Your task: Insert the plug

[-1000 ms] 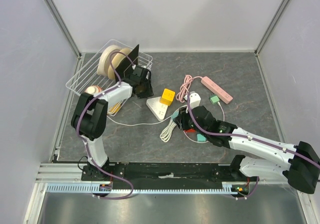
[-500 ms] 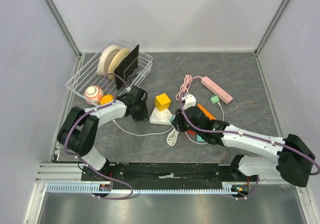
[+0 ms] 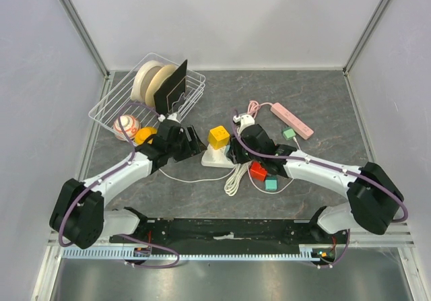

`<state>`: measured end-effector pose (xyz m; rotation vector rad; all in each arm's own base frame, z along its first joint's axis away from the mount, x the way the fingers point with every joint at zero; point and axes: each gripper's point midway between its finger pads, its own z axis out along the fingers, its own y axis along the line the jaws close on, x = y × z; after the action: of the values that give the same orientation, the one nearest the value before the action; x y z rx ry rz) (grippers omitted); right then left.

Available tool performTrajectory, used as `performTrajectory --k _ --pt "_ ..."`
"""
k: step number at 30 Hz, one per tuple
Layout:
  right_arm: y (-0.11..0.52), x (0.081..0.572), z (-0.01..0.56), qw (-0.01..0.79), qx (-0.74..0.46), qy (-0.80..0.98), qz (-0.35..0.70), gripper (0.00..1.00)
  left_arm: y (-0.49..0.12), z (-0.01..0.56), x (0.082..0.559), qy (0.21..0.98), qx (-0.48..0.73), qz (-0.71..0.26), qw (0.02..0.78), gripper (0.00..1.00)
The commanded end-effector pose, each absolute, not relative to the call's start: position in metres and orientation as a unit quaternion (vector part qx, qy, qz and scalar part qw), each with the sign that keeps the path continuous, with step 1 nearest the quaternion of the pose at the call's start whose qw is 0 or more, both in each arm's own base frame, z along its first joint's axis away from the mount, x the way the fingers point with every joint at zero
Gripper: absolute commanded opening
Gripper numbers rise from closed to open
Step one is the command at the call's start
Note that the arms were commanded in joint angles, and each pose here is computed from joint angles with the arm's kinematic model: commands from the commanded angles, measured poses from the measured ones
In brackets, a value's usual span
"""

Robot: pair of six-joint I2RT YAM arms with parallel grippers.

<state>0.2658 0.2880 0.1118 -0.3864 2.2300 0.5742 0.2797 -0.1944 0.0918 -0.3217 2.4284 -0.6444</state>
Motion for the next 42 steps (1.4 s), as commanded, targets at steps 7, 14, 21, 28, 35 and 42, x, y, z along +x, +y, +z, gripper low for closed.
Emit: performTrajectory --k 7,14,21,28,35,42 --pt "0.301 0.276 0.112 0.383 -0.2 0.864 0.258 0.0 -0.232 0.087 0.281 0.897 -0.094 -0.337 0.27 0.75" --pt "0.303 0.282 0.105 0.39 -0.201 0.857 0.269 0.0 -0.233 0.067 0.278 0.908 -0.092 -0.327 0.244 0.74" --pt "0.3 0.28 0.104 0.394 -0.197 0.856 0.27 0.0 -0.23 0.05 0.272 0.918 -0.096 -0.313 0.225 0.71" --pt "0.288 0.273 0.091 0.39 -0.19 0.863 0.261 0.0 -0.233 0.04 0.27 0.923 -0.093 -0.31 0.209 0.67" --pt "0.28 0.271 0.084 0.396 -0.184 0.863 0.254 0.0 -0.231 0.031 0.267 0.928 -0.102 -0.299 0.197 0.6" --pt "0.285 0.264 0.076 0.378 -0.2 0.864 0.267 0.0 -0.231 0.034 0.266 0.927 -0.111 -0.301 0.193 0.55"
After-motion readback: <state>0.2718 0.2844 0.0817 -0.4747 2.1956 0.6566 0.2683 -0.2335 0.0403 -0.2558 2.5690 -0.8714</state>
